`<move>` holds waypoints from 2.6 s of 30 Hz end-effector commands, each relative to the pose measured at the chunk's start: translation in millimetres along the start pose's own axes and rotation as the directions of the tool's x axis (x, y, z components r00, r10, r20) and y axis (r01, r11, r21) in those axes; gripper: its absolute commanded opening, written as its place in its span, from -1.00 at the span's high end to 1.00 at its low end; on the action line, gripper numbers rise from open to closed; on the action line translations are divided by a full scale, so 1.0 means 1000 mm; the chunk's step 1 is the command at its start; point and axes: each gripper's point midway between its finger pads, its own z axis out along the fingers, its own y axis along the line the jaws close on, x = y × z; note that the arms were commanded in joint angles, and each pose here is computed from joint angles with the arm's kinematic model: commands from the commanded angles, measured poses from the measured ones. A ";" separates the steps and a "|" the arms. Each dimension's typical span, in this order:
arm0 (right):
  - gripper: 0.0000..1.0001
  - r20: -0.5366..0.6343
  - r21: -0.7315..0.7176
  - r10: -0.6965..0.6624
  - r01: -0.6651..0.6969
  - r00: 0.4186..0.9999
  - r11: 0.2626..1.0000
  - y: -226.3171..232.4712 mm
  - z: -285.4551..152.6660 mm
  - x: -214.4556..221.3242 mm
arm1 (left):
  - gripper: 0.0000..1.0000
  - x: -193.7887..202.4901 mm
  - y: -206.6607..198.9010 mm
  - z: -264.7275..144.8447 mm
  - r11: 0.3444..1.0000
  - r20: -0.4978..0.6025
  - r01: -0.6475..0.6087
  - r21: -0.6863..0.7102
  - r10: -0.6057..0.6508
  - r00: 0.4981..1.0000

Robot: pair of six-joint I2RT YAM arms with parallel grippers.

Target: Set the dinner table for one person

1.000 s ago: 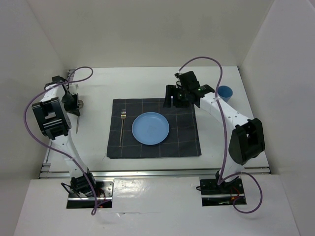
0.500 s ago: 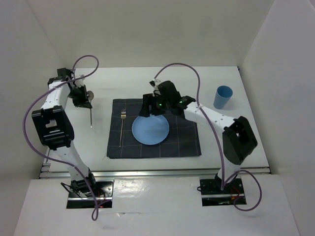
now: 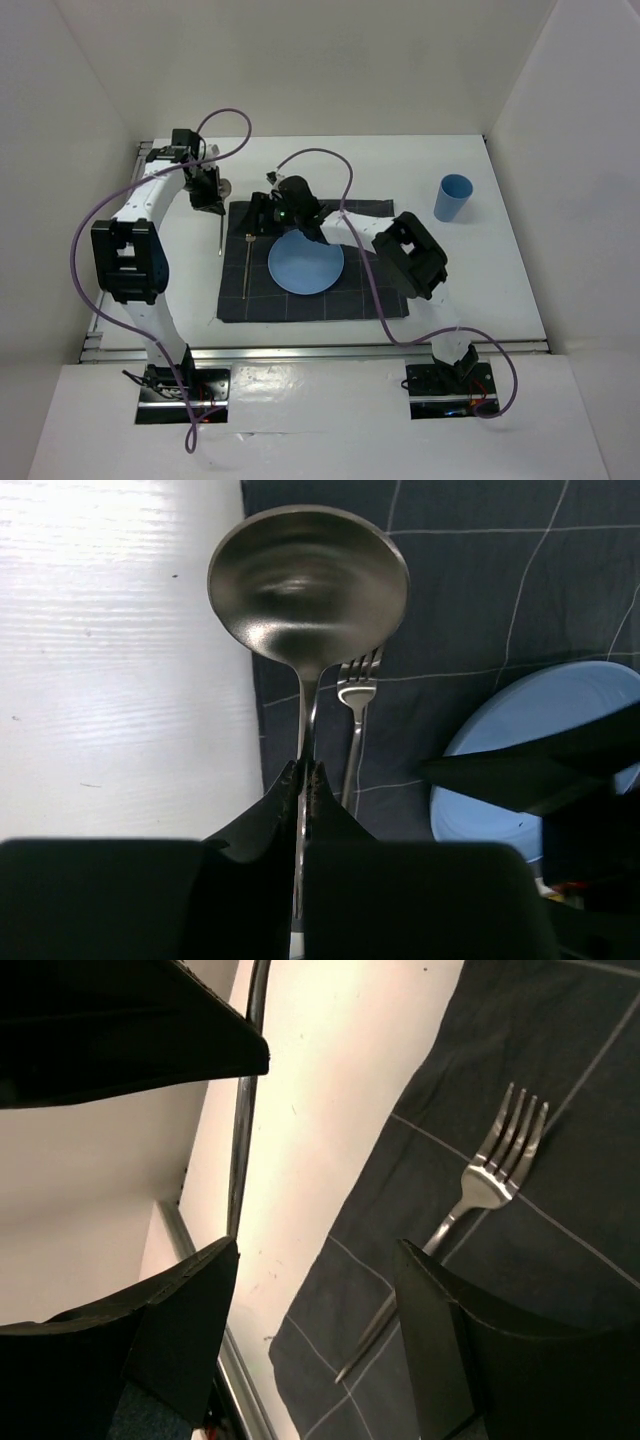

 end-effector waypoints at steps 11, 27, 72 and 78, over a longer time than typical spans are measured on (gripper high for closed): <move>-0.30 0.099 -0.231 0.066 -0.042 0.993 0.972 0.057 0.018 -0.025 | 1.00 -0.026 -0.018 0.014 0.999 0.050 -0.022 -0.035 0.024 0.998; 0.05 0.037 -0.247 0.147 -0.133 0.989 0.960 0.045 0.044 -0.017 | 1.00 -0.022 -0.027 0.005 1.000 0.064 -0.026 -0.008 0.027 0.998; 1.00 -0.156 -0.189 0.218 -0.245 0.963 0.951 -0.003 -0.210 0.002 | -0.05 -0.014 0.067 -0.053 0.997 0.134 -0.024 -0.075 0.034 0.990; 1.00 -0.140 -0.119 0.341 -0.358 0.930 0.926 -0.051 -0.279 0.042 | -0.05 -0.012 0.065 -0.058 1.000 0.129 -0.017 -0.023 0.020 0.991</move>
